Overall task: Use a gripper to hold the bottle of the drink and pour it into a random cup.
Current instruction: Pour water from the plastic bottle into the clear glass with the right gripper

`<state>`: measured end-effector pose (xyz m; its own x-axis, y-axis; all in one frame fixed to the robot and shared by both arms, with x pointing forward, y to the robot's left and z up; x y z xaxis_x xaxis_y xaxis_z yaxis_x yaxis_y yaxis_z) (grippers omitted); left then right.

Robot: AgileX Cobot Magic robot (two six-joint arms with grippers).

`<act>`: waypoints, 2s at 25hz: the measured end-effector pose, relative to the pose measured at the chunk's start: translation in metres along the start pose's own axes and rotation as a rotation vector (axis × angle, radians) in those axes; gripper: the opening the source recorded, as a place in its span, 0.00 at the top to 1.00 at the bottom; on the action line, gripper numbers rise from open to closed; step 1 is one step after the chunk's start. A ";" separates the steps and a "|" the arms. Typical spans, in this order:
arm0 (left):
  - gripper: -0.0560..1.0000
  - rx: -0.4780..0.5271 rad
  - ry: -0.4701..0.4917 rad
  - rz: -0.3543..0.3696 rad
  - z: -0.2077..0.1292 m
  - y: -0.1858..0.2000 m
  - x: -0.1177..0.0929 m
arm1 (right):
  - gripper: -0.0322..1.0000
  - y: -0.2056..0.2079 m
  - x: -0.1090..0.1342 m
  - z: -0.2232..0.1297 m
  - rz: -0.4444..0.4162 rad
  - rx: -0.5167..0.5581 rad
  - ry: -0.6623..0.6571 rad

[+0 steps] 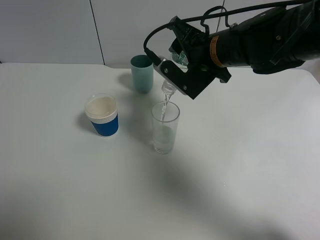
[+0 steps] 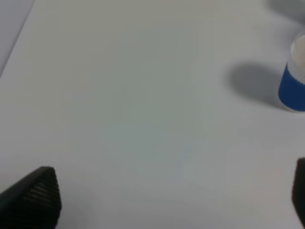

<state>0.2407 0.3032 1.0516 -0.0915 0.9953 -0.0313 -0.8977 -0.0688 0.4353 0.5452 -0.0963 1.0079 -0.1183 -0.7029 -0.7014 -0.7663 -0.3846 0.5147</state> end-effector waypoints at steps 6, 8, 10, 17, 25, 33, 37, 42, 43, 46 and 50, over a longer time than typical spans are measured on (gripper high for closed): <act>0.02 0.000 0.000 0.000 0.000 0.000 0.000 | 0.42 0.000 0.000 0.000 0.000 0.000 0.027; 0.02 0.000 0.000 0.000 0.000 0.000 0.000 | 0.42 0.000 0.000 0.000 0.000 0.000 0.033; 0.02 0.000 0.000 0.000 0.000 0.000 0.000 | 0.42 0.000 0.000 0.000 0.000 0.000 0.037; 0.02 0.000 0.000 0.000 0.000 0.000 0.000 | 0.42 0.000 0.000 0.000 0.000 0.000 0.067; 0.02 0.000 0.000 0.000 0.000 0.000 0.000 | 0.42 0.000 0.000 0.000 0.000 0.000 0.083; 0.02 0.000 0.000 0.000 0.000 0.000 0.000 | 0.42 0.000 0.000 0.000 0.000 0.000 0.089; 0.02 0.000 0.000 0.000 0.000 0.000 0.000 | 0.42 0.000 -0.002 0.003 -0.005 -0.006 0.098; 0.02 0.000 0.000 0.000 0.000 0.000 0.000 | 0.42 0.000 -0.002 0.003 -0.005 -0.005 0.103; 0.02 0.000 0.000 0.000 0.000 0.000 0.000 | 0.42 0.000 -0.002 0.003 -0.004 -0.004 0.105; 0.02 0.000 0.000 0.000 0.000 0.000 0.000 | 0.42 0.000 -0.002 0.003 -0.004 -0.004 0.119; 0.02 0.000 0.000 0.000 0.000 0.000 0.000 | 0.42 0.001 -0.003 0.004 -0.003 0.003 0.125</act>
<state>0.2407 0.3032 1.0516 -0.0915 0.9953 -0.0313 -0.8977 -0.0688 0.4353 0.5421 -0.0918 1.0082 -0.0366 -0.7714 -0.6353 -0.7687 -0.3845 0.5111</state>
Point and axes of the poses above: a point on each arm's last joint axis where the gripper is mounted, y pointing back along that axis away from the gripper, x along the wrist's bending axis when the last joint is at zero, z = x × y, the point moved 1 cm from there along -y, pointing out along that axis toward the gripper, and after that the axes turned 3 degrees about y, right-handed, at the moved point
